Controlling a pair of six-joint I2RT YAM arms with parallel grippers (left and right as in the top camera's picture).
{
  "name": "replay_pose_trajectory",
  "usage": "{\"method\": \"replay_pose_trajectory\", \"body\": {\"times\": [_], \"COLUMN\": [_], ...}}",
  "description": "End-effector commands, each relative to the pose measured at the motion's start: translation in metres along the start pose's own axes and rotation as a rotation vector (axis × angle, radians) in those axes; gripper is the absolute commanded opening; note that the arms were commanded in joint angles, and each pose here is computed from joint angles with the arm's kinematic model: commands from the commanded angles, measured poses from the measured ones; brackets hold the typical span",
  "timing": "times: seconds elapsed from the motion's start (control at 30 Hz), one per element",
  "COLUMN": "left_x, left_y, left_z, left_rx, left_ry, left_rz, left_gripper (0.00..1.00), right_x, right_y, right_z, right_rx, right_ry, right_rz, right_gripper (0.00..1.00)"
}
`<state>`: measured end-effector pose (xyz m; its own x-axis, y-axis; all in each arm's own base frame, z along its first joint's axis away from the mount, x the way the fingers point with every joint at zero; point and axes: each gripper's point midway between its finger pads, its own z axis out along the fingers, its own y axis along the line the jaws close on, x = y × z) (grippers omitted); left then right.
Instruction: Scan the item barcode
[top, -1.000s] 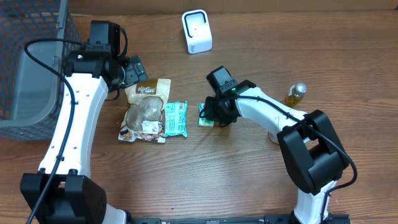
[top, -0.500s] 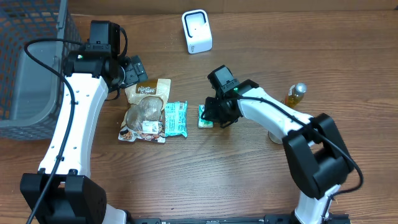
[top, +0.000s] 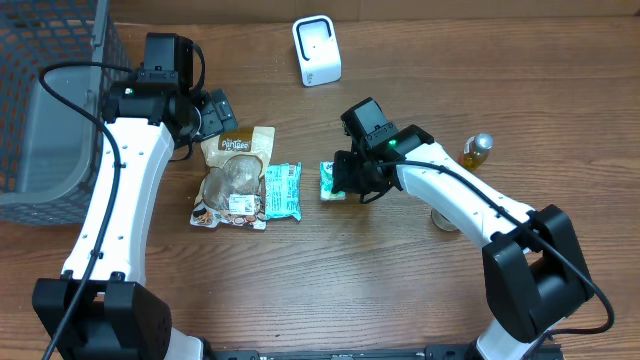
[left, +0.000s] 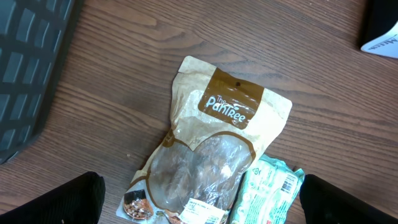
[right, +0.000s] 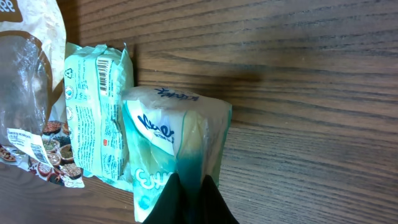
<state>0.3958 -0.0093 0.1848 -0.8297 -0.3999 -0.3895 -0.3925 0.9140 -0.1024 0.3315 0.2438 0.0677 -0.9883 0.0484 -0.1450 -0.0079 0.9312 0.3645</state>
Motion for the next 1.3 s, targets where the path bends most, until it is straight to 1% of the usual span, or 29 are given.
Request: {"method": "replay_pose_trajectory", "body": {"times": [0.0, 1.27], "left_x": [-0.0042, -0.0042], "left_y": [-0.0012, -0.0011], "left_z": [-0.0053, -0.0053], "left_rx": [0.003, 0.003], "left_ry": [-0.019, -0.019], "left_rz": [0.004, 0.004], "left_gripper": [0.99, 1.00], "right_x": [-0.0012, 0.0008], "right_y": [0.0010, -0.0061], "right_z": [-0.0053, -0.0062], "right_rx": [-0.012, 0.003], "right_ry": [-0.008, 0.007], "right_rz": [-0.002, 0.014], "right_gripper": [0.04, 0.04]}}
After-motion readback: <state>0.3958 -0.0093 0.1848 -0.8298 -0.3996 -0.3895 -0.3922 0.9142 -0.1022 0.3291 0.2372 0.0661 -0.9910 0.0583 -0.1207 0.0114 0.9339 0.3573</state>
